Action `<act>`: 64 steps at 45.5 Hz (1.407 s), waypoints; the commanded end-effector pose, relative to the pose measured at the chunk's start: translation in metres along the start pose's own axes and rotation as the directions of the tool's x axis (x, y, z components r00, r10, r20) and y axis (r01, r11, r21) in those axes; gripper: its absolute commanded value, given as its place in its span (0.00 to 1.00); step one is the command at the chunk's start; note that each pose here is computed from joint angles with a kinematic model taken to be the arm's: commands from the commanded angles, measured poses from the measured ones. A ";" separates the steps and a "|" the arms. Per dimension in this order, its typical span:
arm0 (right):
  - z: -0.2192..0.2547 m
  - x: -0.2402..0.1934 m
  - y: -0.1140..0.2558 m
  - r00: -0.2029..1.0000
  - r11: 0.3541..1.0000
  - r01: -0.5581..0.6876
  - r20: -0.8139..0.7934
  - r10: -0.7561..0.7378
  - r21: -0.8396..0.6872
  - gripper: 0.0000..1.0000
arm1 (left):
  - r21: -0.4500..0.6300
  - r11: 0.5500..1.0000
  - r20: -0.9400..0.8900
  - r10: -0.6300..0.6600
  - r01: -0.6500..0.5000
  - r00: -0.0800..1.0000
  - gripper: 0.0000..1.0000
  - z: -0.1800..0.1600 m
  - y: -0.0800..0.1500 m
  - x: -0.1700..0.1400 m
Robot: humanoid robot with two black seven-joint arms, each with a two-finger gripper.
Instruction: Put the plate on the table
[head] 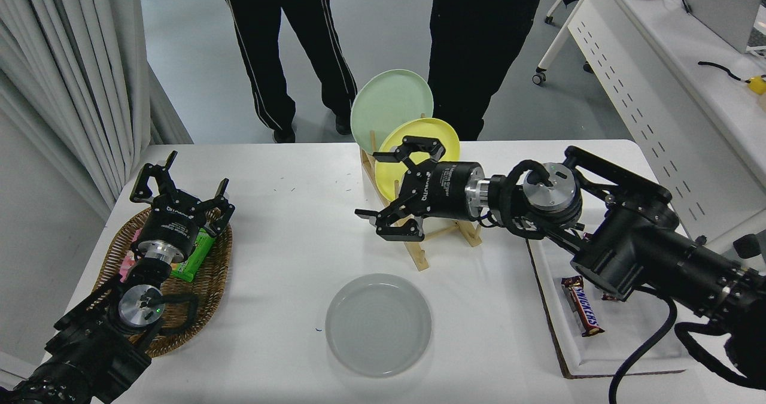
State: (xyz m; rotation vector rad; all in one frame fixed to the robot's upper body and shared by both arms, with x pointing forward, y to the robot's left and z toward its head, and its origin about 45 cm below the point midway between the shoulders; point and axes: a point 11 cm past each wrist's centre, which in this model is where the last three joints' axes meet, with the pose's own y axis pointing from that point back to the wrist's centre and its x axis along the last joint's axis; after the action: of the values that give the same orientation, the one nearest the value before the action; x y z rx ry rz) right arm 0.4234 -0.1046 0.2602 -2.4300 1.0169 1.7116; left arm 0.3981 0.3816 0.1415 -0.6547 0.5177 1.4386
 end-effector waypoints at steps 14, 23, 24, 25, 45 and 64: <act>-0.064 0.089 0.065 0.970 0.887 -0.055 -0.187 0.157 0.458 0.99 | 0.000 1.000 0.000 -0.001 0.001 1.000 1.00 0.000 0.000 0.000; -0.059 0.108 0.084 0.972 0.856 -0.023 -0.188 0.140 0.517 0.99 | -0.001 1.000 -0.001 -0.001 0.001 1.000 1.00 0.000 0.000 0.000; -0.061 0.111 0.088 0.972 0.848 -0.020 -0.187 0.139 0.530 0.99 | 0.000 1.000 0.000 0.000 0.000 1.000 1.00 0.000 0.000 0.000; -0.061 0.112 0.090 0.974 0.839 -0.015 -0.183 0.136 0.544 0.99 | 0.000 1.000 0.000 -0.001 0.001 1.000 1.00 0.000 0.000 0.000; -0.065 0.179 0.130 0.974 0.714 -0.167 -0.001 0.228 0.681 0.99 | -0.001 1.000 0.000 0.001 -0.001 1.000 1.00 0.000 0.000 0.000; -0.049 0.210 0.126 0.958 0.683 -0.263 0.102 0.266 0.681 0.99 | 0.000 1.000 0.000 -0.001 0.001 1.000 1.00 0.000 0.000 0.000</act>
State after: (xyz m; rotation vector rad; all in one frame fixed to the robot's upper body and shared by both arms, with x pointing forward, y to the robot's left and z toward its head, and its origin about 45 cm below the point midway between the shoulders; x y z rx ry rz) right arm 0.4466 -0.3184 0.1690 -1.9296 1.6398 1.0171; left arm 0.3981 0.3816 0.1415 -0.6547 0.5177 1.4386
